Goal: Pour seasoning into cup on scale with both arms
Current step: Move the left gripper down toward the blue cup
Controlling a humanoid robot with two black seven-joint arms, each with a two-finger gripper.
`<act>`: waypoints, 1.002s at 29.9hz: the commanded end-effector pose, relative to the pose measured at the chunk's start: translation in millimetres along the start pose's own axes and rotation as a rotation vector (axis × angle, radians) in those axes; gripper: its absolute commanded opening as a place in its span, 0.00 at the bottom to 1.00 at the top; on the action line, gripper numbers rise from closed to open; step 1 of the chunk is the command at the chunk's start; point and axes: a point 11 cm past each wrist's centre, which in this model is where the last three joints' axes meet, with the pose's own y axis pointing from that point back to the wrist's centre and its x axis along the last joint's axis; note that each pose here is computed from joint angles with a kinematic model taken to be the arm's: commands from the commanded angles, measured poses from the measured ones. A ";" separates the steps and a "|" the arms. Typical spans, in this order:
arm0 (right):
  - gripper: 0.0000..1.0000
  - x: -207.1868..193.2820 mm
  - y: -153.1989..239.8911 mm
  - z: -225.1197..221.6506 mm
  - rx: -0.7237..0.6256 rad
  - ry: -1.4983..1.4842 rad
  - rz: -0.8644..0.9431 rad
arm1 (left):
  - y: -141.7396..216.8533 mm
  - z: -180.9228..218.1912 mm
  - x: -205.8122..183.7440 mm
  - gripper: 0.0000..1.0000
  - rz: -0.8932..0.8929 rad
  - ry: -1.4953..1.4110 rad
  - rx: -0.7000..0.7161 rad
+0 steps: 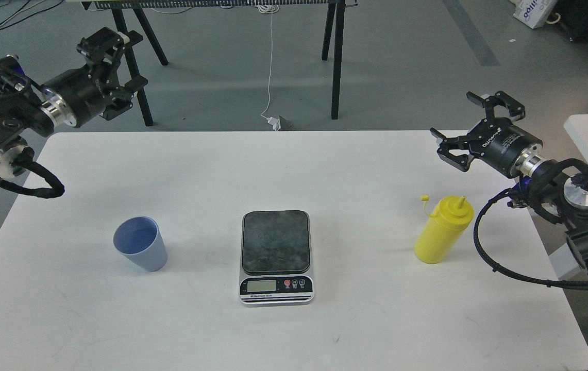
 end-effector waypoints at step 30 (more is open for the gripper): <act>0.99 2.8 1.5 -0.1 0.031 -0.039 -0.009 | 7.0 86.3 -47.5 0.99 -0.498 -1.023 0.135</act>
